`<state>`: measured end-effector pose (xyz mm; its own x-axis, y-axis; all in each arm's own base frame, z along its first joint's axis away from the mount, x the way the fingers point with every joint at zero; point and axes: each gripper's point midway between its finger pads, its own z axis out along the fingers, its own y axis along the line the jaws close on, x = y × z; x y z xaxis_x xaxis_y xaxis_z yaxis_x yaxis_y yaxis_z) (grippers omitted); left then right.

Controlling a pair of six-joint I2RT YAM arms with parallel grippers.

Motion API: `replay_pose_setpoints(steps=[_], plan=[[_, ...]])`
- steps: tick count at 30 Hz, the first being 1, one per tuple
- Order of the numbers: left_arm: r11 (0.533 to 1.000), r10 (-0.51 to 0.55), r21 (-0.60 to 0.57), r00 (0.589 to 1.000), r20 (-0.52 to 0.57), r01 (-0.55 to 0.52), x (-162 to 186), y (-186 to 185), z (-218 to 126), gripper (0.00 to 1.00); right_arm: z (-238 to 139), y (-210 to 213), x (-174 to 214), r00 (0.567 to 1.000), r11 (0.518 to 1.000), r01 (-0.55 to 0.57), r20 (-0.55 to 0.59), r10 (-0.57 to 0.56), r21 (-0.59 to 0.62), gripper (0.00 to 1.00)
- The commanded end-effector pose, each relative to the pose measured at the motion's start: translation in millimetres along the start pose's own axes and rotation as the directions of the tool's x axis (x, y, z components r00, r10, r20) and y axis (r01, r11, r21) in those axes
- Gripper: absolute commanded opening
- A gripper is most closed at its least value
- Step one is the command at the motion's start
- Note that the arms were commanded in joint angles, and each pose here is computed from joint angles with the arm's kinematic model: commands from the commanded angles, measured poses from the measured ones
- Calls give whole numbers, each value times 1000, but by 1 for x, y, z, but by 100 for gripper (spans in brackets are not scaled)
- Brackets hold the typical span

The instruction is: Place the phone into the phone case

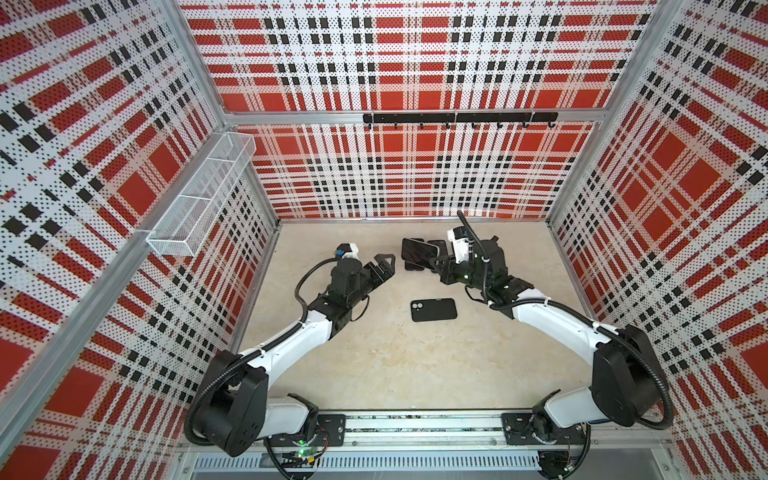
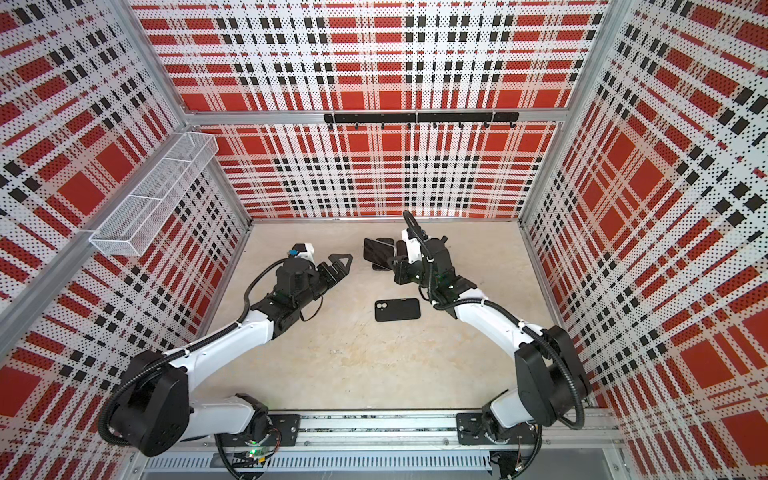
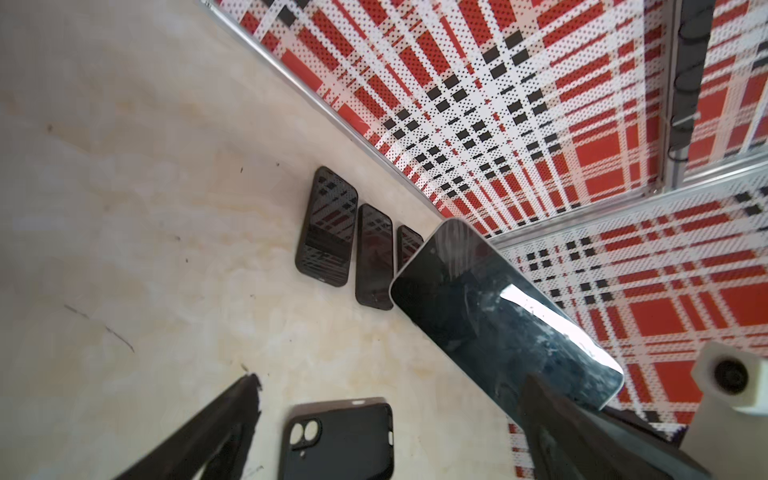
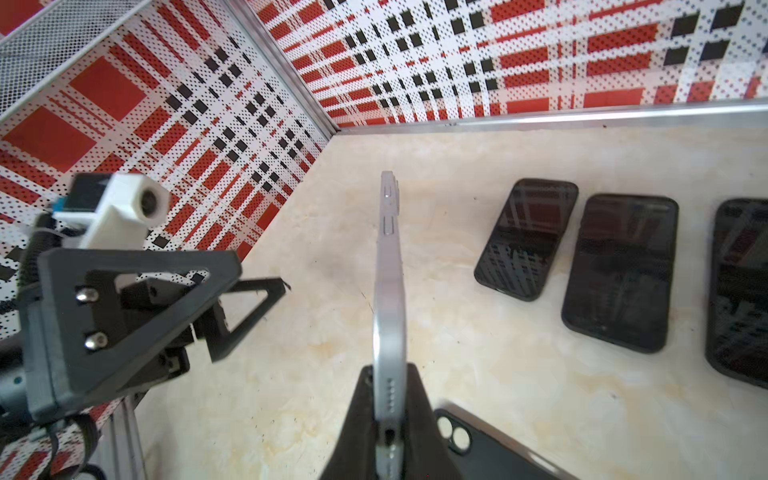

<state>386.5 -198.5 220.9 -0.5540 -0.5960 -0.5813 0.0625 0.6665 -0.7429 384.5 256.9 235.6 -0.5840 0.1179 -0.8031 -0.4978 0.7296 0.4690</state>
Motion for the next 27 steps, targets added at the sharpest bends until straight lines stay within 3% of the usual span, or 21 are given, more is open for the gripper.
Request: replay_pose_setpoints(steps=[1,4,12,21,27], plan=[[977,187,-76,971,-147,-200,20,16,8,96,-24,-11,16,982,995,-100,-162,98,-4,0],[961,255,-56,943,-214,-272,26,10,17,92,-39,-28,17,963,991,-120,-235,129,51,0],[902,371,-65,842,-391,-427,52,20,42,87,-69,-57,57,834,967,-255,-500,234,28,0],[936,328,107,724,-607,-335,125,30,59,80,-54,-59,88,768,937,-347,-585,259,-41,0],[951,296,126,707,-643,-283,145,41,61,76,-44,-64,100,752,920,-389,-595,283,-54,0]])
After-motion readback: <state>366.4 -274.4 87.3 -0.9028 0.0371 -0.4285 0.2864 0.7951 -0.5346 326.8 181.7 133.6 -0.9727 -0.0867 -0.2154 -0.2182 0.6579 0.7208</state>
